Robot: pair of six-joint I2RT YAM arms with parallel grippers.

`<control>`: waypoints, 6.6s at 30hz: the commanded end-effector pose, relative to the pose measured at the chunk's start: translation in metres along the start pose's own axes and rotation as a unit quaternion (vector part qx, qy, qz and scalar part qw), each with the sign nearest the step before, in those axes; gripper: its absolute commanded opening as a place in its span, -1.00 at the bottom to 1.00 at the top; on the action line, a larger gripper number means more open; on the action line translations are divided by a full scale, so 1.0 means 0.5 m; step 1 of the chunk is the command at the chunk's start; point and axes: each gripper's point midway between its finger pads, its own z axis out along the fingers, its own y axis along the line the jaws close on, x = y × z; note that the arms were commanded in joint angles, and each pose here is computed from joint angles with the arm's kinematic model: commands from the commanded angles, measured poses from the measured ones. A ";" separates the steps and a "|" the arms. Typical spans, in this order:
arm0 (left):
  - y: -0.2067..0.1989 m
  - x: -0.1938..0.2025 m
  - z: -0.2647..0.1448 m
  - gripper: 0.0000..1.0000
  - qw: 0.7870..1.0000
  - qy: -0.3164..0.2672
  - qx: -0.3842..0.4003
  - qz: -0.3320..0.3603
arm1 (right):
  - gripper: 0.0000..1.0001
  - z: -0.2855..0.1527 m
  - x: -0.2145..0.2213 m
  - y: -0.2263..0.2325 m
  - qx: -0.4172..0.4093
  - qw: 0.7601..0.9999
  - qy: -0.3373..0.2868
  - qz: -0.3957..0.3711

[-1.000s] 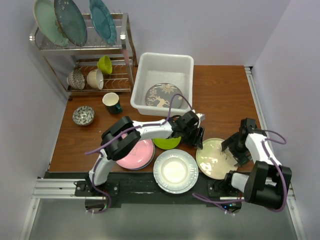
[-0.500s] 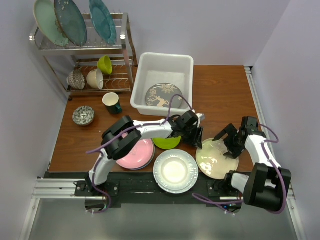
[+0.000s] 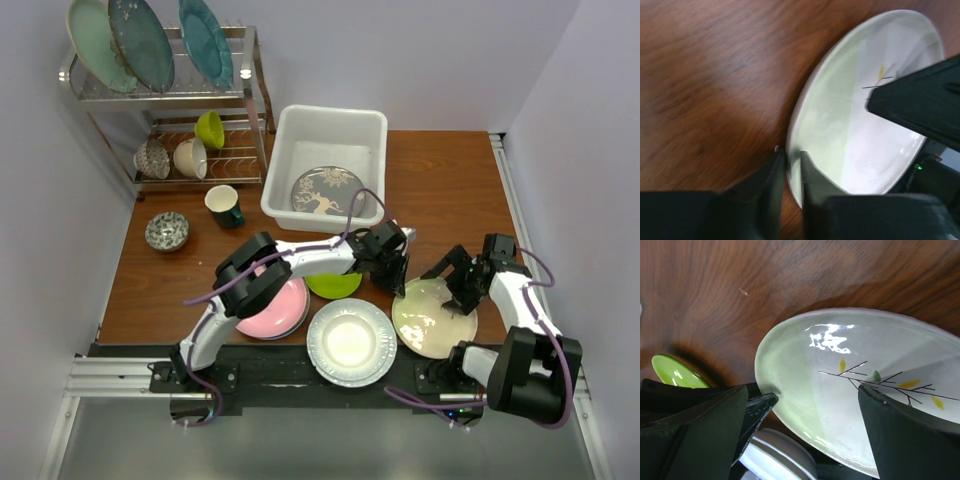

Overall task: Place the plates into the plastic bin on the countertop
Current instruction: Pick up the plate at the center of the board, then place the plate in the plastic bin.

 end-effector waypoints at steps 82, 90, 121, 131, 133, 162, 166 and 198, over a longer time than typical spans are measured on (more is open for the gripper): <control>-0.015 -0.088 -0.322 -1.00 0.992 -0.096 -0.014 -0.074 | 0.88 0.019 -0.029 0.023 -0.056 0.992 -0.039 -0.105; -0.001 -0.060 -0.316 -1.00 0.993 -0.086 -0.021 -0.082 | 0.76 0.028 -0.009 0.040 -0.094 0.989 -0.013 -0.116; 0.008 -0.053 -0.255 -0.86 0.995 -0.059 -0.001 -0.085 | -0.99 0.051 0.047 0.030 -0.112 0.987 0.066 -0.092; 0.020 -0.028 -0.248 0.02 0.995 -0.045 -0.004 -0.086 | -1.00 0.052 0.045 0.029 -0.107 0.988 0.063 -0.092; 0.022 -0.020 -0.243 0.05 0.995 -0.038 0.000 -0.089 | -1.00 0.052 0.046 0.029 -0.107 0.988 0.063 -0.093; 0.052 0.071 -0.203 0.11 0.994 0.026 0.009 -0.106 | -1.00 0.053 0.047 0.028 -0.105 0.988 0.064 -0.094; 0.019 0.057 -0.209 -0.13 0.992 0.011 0.055 -0.117 | -1.00 0.053 0.047 0.029 -0.105 0.988 0.064 -0.094; 0.021 0.026 -0.269 -1.00 0.995 -0.037 0.017 -0.093 | 0.32 0.025 0.054 0.067 -0.164 0.977 0.060 -0.125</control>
